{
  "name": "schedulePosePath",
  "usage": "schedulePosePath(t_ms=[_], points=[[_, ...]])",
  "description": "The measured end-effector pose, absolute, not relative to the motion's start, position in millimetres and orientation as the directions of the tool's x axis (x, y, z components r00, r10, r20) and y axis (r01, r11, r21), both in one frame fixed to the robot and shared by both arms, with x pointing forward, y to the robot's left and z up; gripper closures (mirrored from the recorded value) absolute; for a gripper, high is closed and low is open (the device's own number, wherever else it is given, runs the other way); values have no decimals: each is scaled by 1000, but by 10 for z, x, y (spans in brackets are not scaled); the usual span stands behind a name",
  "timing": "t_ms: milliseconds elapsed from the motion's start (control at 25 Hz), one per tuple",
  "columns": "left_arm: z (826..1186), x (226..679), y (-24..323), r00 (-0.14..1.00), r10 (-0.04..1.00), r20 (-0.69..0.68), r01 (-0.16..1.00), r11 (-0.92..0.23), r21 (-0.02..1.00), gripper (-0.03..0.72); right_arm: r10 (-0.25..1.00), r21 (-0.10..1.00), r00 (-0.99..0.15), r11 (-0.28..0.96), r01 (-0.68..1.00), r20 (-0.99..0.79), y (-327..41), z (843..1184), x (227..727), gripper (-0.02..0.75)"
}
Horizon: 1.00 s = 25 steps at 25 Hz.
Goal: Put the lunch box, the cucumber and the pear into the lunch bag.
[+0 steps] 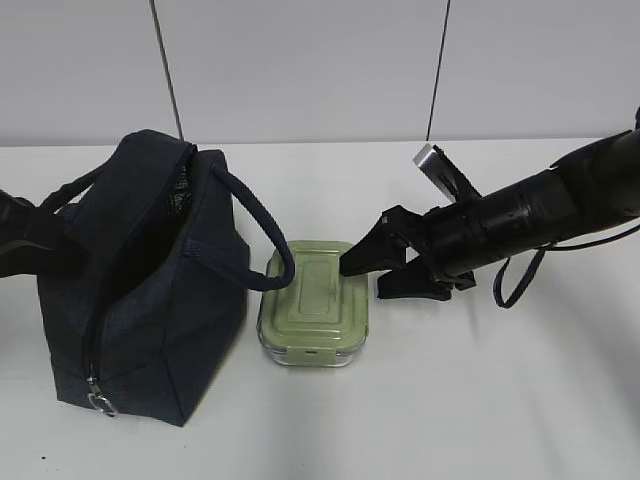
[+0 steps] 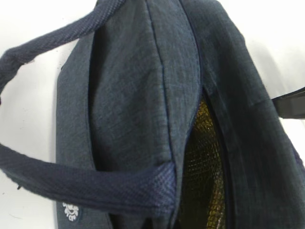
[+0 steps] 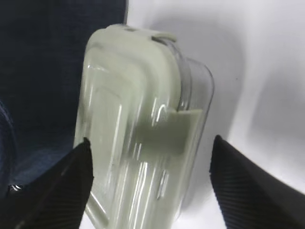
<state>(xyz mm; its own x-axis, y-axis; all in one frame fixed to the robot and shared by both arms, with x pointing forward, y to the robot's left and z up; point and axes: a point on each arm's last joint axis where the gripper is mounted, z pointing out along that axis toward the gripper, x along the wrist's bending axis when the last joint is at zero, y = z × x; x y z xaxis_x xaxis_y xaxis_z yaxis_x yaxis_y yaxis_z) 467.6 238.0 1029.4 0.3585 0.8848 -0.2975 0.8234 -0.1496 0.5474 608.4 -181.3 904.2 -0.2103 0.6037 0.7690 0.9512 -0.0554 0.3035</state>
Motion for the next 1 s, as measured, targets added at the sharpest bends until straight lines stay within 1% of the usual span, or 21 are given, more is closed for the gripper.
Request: schedulePosePath(t_ms=[240,480,520,560,640,680,720,840,1000], points=[[10295,4677,2381,358,885,-297,823,-149,549,707,575,285,-193,-73,956,795,-1793,8892,6104,146],[10296,4681,2382,357,886,-295,821,-147,552,707,563,296,-217,-52,954,797,-1705,8834,6087,149],[10296,4681,2382,357,886,-295,821,-147,552,707,563,287,-212,-47,957,799,-1688,8799,6080,163],[10296,4681,2382,357,886,-295,821,-147,552,707,557,278,-205,-48,959,805,-1675,8770,6076,198],[10297,4682,2383,357,887,-294,820,-146,553,707,540,271,-198,-59,961,818,-1666,8779,6077,345],[10297,4683,2383,356,887,-294,820,-146,553,707,535,268,-194,-62,961,822,-1664,8783,6077,386],[10297,4683,2383,356,887,-294,820,-146,553,707,534,267,-195,-61,962,823,-1662,8785,6076,407],[10297,4684,2383,356,887,-293,820,-146,554,707,533,264,-190,-65,962,825,-1670,8785,6078,408],[10297,4684,2383,356,887,-293,820,-146,554,707,561,306,-225,-53,951,796,-1761,8909,6093,413]])
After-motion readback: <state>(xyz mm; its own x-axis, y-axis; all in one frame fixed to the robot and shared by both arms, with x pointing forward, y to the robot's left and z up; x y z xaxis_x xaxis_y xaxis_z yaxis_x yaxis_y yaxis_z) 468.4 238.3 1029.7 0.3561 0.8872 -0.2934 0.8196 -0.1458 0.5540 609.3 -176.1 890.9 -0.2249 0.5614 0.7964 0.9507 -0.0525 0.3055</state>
